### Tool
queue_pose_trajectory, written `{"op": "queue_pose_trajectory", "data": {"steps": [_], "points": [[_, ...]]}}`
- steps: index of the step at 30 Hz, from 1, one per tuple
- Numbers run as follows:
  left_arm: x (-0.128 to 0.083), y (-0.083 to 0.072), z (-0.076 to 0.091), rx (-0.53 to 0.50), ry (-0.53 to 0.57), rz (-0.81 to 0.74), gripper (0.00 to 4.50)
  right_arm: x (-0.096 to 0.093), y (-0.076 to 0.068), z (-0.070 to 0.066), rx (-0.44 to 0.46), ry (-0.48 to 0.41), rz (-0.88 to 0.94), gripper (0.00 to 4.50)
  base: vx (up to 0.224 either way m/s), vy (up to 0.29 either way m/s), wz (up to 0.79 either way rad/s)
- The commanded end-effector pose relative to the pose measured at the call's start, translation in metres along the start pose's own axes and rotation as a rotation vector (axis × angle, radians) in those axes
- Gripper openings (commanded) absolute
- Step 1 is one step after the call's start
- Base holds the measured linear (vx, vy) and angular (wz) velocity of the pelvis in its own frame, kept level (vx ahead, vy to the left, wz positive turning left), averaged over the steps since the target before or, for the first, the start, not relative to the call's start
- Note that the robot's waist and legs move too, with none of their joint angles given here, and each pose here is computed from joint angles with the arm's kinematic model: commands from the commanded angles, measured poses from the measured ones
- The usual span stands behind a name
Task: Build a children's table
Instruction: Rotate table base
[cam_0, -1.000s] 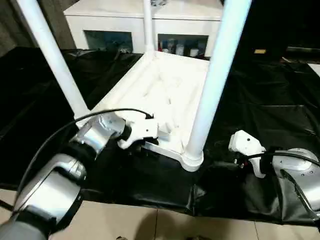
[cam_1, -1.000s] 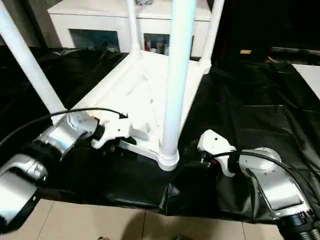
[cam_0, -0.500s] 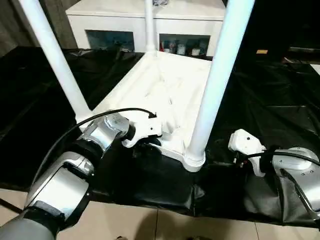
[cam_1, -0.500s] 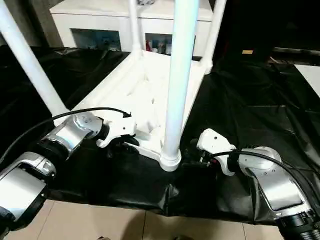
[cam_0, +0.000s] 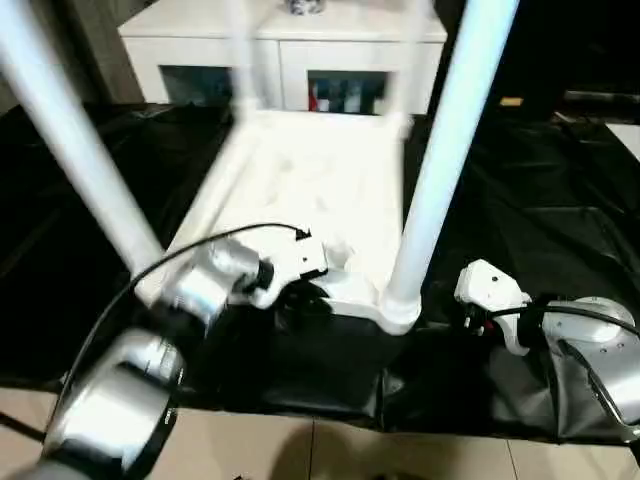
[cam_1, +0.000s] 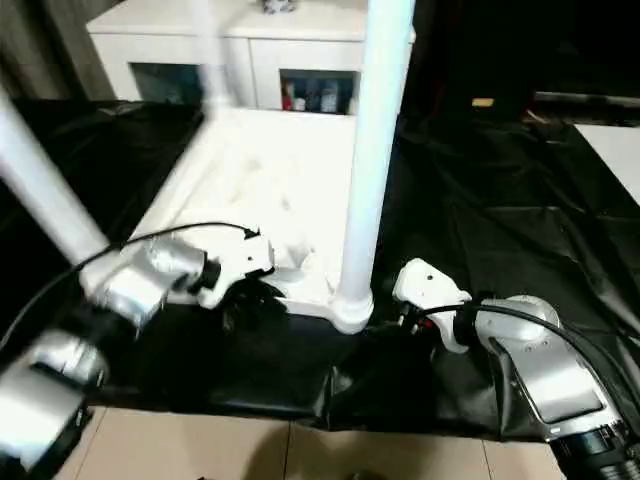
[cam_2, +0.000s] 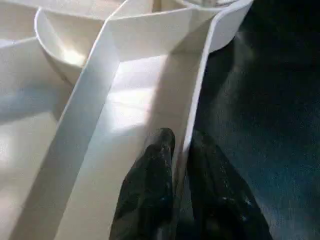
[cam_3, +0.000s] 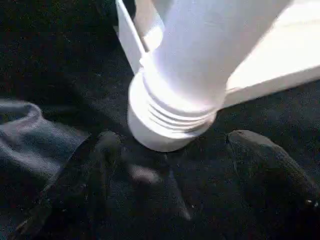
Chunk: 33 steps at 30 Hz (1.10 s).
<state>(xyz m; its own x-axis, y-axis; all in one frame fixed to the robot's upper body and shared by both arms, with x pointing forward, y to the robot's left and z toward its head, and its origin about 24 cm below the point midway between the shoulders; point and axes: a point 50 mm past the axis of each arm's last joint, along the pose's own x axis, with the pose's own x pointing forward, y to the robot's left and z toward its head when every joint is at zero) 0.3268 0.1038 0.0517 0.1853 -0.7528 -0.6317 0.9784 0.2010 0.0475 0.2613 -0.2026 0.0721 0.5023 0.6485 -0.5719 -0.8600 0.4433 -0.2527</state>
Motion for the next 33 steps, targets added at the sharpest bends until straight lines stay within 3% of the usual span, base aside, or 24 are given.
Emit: {"op": "queue_pose_trajectory", "data": {"steps": [1,10,15,17,21,22,27,33], "points": [[-0.002,-0.005,-0.018,-0.096,0.031,0.071,0.30,0.001,-0.004,-0.001,0.001,0.009,-0.037,3.83,0.000,0.000,0.00],[0.004,-0.008,-0.010,-0.097,-0.002,0.170,0.02,0.006,-0.009,-0.001,-0.001,0.013,-0.103,3.83,0.000,0.000,0.00],[0.005,-0.008,0.002,0.011,-0.097,0.206,0.02,0.007,-0.013,-0.001,0.038,-0.001,-0.167,3.83,0.000,0.000,0.00],[0.006,-0.013,0.011,0.075,-0.182,0.190,0.02,0.007,-0.012,0.001,0.066,-0.030,-0.175,3.83,0.000,0.000,0.00],[0.007,-0.013,0.013,0.069,-0.200,0.199,0.02,0.007,-0.011,-0.001,0.065,-0.031,-0.168,3.83,0.000,0.000,0.00],[0.007,-0.012,0.014,0.058,-0.207,0.182,0.46,0.007,-0.011,-0.001,0.067,-0.031,-0.169,3.83,0.000,0.000,0.00],[0.009,-0.005,0.022,0.049,-0.227,0.174,0.88,0.006,-0.012,0.001,0.081,-0.046,-0.175,3.83,0.000,0.000,0.00],[0.015,-0.005,0.018,0.048,-0.159,0.130,0.88,0.008,-0.012,0.002,0.075,-0.047,-0.168,3.83,0.000,0.000,0.00]]}}
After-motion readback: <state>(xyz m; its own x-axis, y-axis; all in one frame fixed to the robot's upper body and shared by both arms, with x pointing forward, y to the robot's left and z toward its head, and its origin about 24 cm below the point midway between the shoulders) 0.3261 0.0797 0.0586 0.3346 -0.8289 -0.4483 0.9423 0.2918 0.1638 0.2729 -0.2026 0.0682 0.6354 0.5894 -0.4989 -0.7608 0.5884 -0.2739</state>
